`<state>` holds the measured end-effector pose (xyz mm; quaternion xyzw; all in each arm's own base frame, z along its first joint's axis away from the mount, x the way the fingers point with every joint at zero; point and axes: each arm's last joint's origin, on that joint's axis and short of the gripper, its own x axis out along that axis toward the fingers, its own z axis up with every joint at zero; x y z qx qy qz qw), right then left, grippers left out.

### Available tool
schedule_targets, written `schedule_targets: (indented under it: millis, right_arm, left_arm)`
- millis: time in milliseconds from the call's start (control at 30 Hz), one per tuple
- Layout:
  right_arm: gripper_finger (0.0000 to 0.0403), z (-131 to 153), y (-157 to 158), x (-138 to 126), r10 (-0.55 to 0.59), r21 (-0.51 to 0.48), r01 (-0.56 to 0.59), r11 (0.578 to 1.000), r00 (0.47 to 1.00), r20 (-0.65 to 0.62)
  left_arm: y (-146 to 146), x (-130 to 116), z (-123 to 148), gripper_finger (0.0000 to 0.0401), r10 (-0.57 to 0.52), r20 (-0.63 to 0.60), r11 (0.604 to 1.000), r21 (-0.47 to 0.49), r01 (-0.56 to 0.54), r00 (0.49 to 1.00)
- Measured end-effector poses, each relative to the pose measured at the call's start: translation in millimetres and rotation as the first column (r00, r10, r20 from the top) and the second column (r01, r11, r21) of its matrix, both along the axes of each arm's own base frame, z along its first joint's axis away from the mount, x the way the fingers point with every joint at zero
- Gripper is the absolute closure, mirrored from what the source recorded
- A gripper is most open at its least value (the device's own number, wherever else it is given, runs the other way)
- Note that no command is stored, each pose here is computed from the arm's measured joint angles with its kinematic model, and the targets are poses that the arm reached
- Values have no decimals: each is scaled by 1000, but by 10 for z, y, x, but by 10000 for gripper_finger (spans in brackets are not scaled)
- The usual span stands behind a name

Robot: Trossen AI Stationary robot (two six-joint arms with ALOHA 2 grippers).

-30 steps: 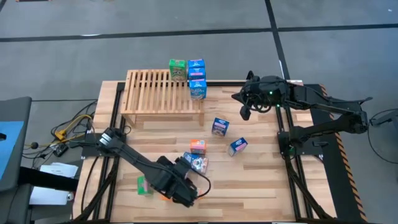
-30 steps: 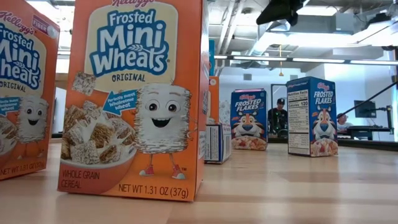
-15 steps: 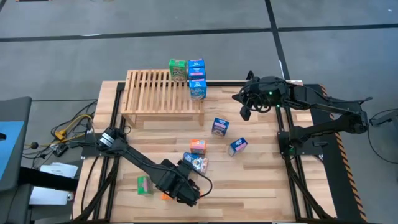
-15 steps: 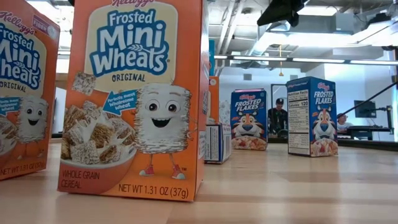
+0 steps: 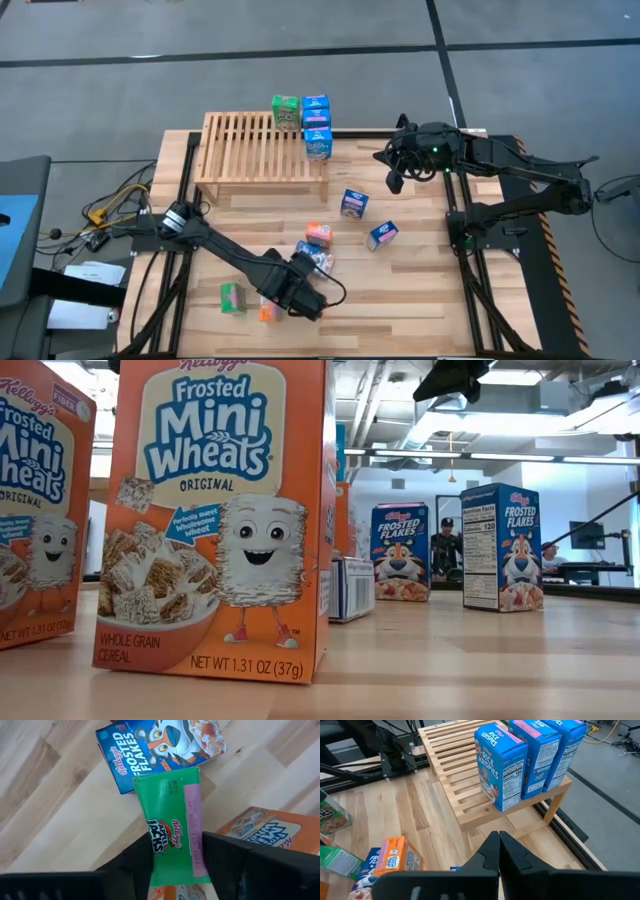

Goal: Stack cereal on shelf
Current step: Put the right green cereal box on the shelf aligned with the other green cereal box

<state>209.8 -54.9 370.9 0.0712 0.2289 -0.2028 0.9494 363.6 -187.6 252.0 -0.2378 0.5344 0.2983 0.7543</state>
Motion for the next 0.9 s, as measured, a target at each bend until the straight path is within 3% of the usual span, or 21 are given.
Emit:
schedule_targets:
  millis: [367,767,900]
  right_arm:
    - [386,-1,0,1,3,-4,-3,1000,1000,-3]
    - [386,-1,0,1,18,-32,-19,999,1000,-15]
    - [386,0,0,0,24,-41,-25,999,1000,-19]
  left_arm:
    - [186,139,156,270,-150,-20,987,-55,149,988]
    - [737,127,873,270,-359,-106,932,9,362,927]
    - [1015,170,1093,270,-438,-52,898,14,440,897]
